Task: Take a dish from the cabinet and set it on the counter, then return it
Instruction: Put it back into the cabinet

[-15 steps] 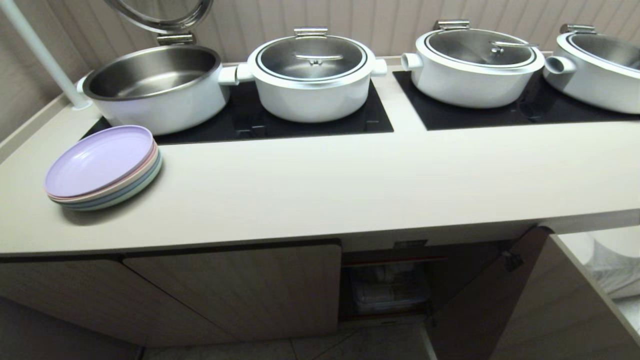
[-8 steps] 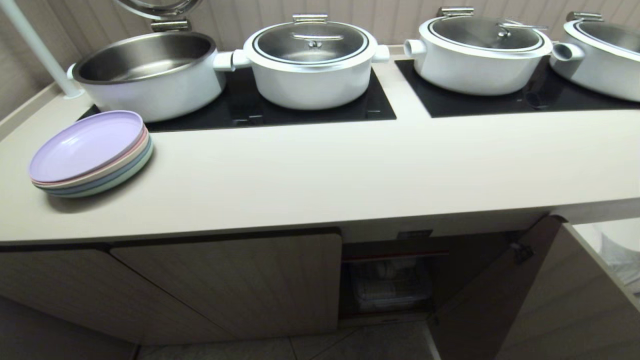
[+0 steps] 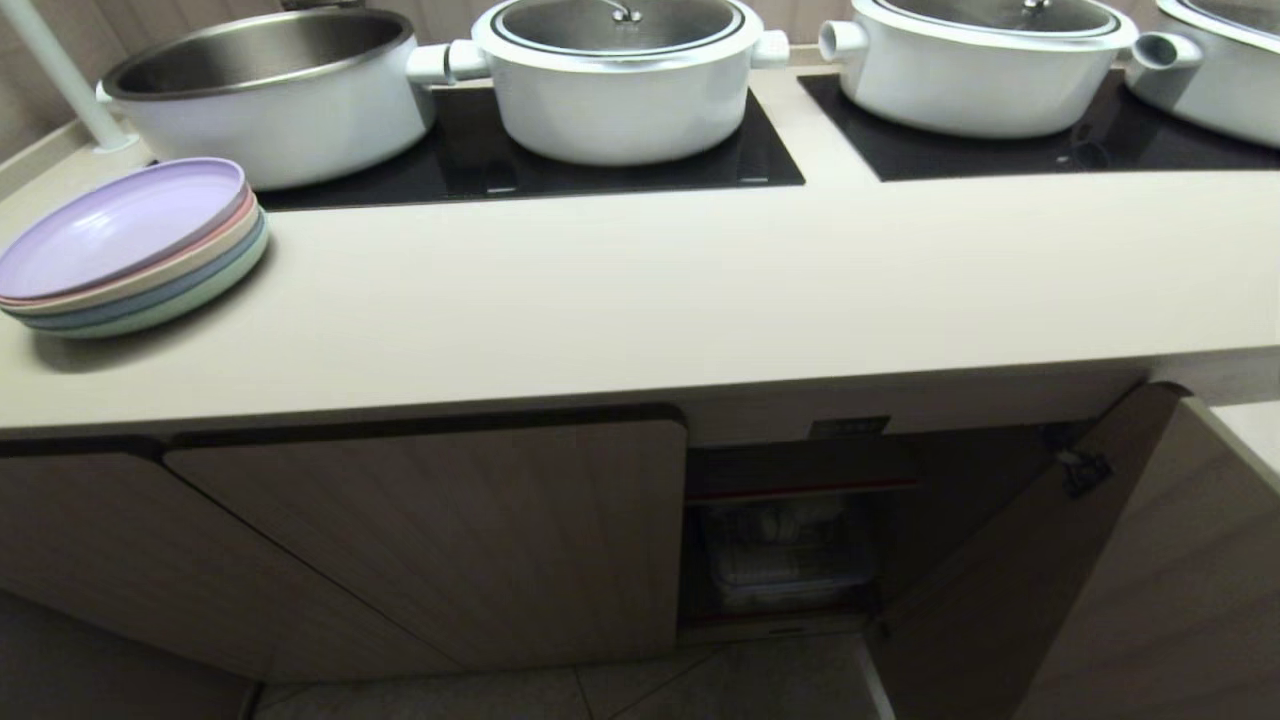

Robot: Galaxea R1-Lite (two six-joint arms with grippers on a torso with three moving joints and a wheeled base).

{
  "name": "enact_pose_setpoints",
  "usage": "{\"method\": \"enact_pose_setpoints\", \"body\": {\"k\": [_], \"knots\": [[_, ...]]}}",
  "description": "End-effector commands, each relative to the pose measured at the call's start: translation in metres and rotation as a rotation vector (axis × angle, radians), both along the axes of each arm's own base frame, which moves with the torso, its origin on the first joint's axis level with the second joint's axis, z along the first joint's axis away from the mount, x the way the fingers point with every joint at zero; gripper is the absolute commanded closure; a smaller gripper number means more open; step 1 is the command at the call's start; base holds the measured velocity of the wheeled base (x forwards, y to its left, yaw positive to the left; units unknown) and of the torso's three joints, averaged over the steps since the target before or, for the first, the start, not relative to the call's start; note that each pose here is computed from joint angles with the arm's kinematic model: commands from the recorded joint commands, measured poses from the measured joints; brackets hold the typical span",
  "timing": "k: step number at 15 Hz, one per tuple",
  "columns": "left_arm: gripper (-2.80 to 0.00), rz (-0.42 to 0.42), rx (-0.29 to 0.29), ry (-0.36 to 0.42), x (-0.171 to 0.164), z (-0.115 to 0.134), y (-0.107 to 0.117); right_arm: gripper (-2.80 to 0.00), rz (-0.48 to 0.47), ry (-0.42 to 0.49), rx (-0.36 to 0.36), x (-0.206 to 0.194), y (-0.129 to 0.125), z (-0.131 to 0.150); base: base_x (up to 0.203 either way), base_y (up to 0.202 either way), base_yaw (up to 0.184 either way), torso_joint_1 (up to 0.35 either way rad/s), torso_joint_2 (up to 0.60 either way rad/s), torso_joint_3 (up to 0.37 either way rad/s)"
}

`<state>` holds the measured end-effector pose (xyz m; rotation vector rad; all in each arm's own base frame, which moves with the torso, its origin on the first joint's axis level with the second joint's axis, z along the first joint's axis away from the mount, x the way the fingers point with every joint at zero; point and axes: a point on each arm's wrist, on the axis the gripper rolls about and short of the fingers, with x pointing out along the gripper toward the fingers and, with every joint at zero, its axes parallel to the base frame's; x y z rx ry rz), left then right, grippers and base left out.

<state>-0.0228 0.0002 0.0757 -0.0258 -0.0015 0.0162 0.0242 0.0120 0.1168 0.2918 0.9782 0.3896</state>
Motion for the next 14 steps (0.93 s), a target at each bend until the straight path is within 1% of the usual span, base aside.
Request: {"method": "enact_pose_setpoints", "body": {"k": [1,7,14], "knots": [[0.0,0.001,0.0,0.0,0.0,0.0,0.0,0.0,0.001,0.008,0.001,0.0,0.0001,-0.0007,0.0,0.0,0.0,-0.255,0.54,0.302],[0.0,0.001,0.0,0.0,0.0,0.0,0.0,0.0,0.002,0.011,0.002,0.0,0.0001,-0.0011,0.0,0.0,0.0,-0.235,0.52,0.287],[0.0,0.001,0.0,0.0,0.0,0.0,0.0,0.0,0.003,0.018,0.0,0.0,0.0001,-0.0026,0.0,0.0,0.0,-0.202,0.49,0.284]]}}
